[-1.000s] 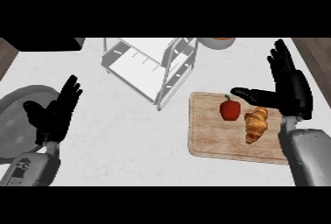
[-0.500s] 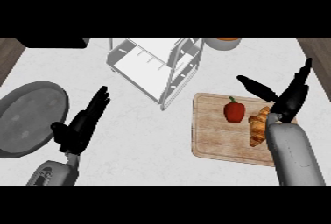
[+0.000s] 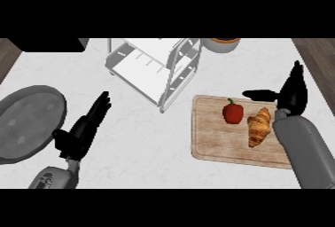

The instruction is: Pick the croissant from the cutting board and place it in the tiered basket

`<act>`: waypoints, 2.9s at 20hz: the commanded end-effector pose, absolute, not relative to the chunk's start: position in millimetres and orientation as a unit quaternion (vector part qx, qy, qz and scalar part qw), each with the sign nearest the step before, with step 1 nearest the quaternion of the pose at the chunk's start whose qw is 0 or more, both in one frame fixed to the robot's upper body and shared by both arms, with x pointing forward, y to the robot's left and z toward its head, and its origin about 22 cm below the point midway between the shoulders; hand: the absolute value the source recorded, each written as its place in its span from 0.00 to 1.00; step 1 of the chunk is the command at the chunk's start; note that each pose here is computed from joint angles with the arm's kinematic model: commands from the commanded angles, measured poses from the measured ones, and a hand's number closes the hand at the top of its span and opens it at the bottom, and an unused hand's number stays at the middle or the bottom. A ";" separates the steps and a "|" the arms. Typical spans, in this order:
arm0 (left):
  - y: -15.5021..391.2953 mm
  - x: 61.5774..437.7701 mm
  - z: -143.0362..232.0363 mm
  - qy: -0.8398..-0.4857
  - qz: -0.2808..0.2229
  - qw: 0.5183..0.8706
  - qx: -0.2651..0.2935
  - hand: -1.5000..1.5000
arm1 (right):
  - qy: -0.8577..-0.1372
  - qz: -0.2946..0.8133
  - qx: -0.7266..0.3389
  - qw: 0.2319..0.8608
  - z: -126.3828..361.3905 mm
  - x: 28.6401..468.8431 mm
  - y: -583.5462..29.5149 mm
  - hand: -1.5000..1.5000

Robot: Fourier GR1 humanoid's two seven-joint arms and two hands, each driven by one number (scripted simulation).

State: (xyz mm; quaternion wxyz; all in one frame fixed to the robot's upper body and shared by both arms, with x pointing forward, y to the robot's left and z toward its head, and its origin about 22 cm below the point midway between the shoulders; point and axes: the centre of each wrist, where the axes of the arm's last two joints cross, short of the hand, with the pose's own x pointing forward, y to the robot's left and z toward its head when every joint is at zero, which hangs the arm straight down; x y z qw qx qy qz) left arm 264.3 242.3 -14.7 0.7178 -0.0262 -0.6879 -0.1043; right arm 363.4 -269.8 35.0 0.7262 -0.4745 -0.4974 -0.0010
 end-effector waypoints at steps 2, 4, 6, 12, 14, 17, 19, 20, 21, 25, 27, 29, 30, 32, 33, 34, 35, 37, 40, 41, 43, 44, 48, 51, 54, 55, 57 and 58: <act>239.0 267.1 -10.8 -0.687 -0.106 0.718 -0.032 0.50 | -0.326 0.137 -0.512 0.783 36.7 372.1 -268.4 0.00; 244.6 268.6 -11.8 -0.686 -0.102 0.720 -0.034 0.50 | -0.285 0.177 -0.498 0.800 56.1 384.1 -244.0 0.00; 238.5 261.5 -23.1 -0.680 -0.099 0.726 -0.032 0.50 | -0.265 0.199 -0.487 0.808 94.4 396.7 -222.6 0.00; 249.3 263.7 -20.9 -0.687 -0.093 0.720 -0.024 0.50 | -0.214 0.212 -0.481 0.823 138.1 392.8 -173.7 0.00; 238.2 260.0 -24.6 -0.683 -0.089 0.724 -0.027 0.50 | -0.206 0.211 -0.484 0.824 156.3 396.0 -168.4 0.00; 250.6 258.4 -21.3 -0.686 -0.099 0.720 -0.028 0.50 | -0.202 0.183 -0.509 0.816 152.0 391.5 -183.7 0.00; 249.9 260.9 -26.1 -0.687 -0.094 0.720 -0.013 0.50 | -0.200 0.167 -0.532 0.806 135.1 385.8 -182.5 0.00; 234.3 260.2 -24.3 -0.685 -0.094 0.722 -0.027 0.50 | -0.178 0.175 -0.536 0.806 123.0 385.6 -184.6 0.00; 236.9 259.4 -19.9 -0.689 -0.088 0.719 -0.027 0.50 | -0.160 0.196 -0.535 0.806 121.7 385.8 -185.5 0.00; 240.2 265.0 -19.5 -0.684 -0.096 0.722 -0.032 0.50 | -0.116 0.193 -0.520 0.824 89.5 381.9 -190.1 0.00; 238.0 262.0 -25.7 -0.687 -0.099 0.719 -0.032 0.50 | -0.119 0.172 -0.510 0.835 100.6 386.3 -201.1 0.00; 231.9 257.9 -19.9 -0.689 -0.094 0.718 -0.035 0.50 | -0.123 0.157 -0.503 0.841 92.7 375.3 -208.1 0.00; 236.2 258.4 -20.0 -0.691 -0.101 0.715 -0.037 0.50 | -0.123 0.159 -0.500 0.842 82.6 377.0 -203.6 0.00; 239.6 256.6 -24.2 -0.686 -0.092 0.721 -0.031 0.50 | -0.137 0.155 -0.500 0.841 75.2 358.2 -205.8 0.00; 250.3 265.9 -17.4 -0.687 -0.104 0.718 -0.034 0.50 | -0.141 0.149 -0.495 0.844 75.7 362.4 -204.2 0.00; 246.5 265.0 -24.0 -0.694 -0.100 0.712 -0.034 0.50 | -0.128 0.161 -0.508 0.837 73.5 362.9 -207.8 0.00; 236.6 251.9 -23.2 -0.693 -0.098 0.713 -0.027 0.50 | -0.118 0.155 -0.511 0.837 69.6 358.1 -223.2 0.00; 237.2 264.3 -20.8 -0.694 -0.097 0.712 -0.033 0.50 | -0.109 0.150 -0.507 0.842 61.8 359.8 -215.4 0.00; 233.1 255.8 -27.5 -0.693 -0.099 0.714 -0.035 0.50 | -0.098 0.137 -0.499 0.850 56.0 351.2 -205.5 0.00; 237.4 261.0 -17.7 -0.692 -0.096 0.715 -0.034 0.50 | -0.098 0.134 -0.504 0.848 59.9 351.0 -226.2 0.00; 251.1 272.5 -10.2 -0.692 -0.104 0.714 -0.023 0.50 | -0.099 0.134 -0.502 0.849 46.0 340.3 -242.5 0.00; 247.6 263.9 -20.6 -0.694 -0.097 0.713 -0.034 0.50 | -0.099 0.137 -0.495 0.852 40.3 345.7 -225.9 0.00; 241.5 272.2 -7.1 -0.686 -0.102 0.719 -0.033 0.50 | -0.111 0.130 -0.488 0.856 43.7 335.5 -222.9 0.00; 230.7 270.4 -20.0 -0.687 -0.105 0.718 -0.032 0.50 | -0.096 0.141 -0.492 0.853 34.0 331.6 -237.8 0.00; 232.7 276.5 -15.4 -0.690 -0.096 0.717 -0.032 0.50 | -0.106 0.141 -0.485 0.856 32.8 333.1 -226.5 0.00; 255.1 266.0 -16.4 -0.690 -0.113 0.714 -0.036 0.50 | -0.107 0.140 -0.489 0.854 14.0 316.5 -246.2 0.00; 248.7 282.8 -14.0 -0.690 -0.107 0.715 -0.037 0.50 | -0.124 0.127 -0.473 0.863 22.4 324.2 -212.9 0.00; 225.6 273.9 -29.5 -0.693 -0.098 0.714 -0.035 0.50 | -0.138 0.131 -0.486 0.853 -0.3 325.2 -240.3 1.00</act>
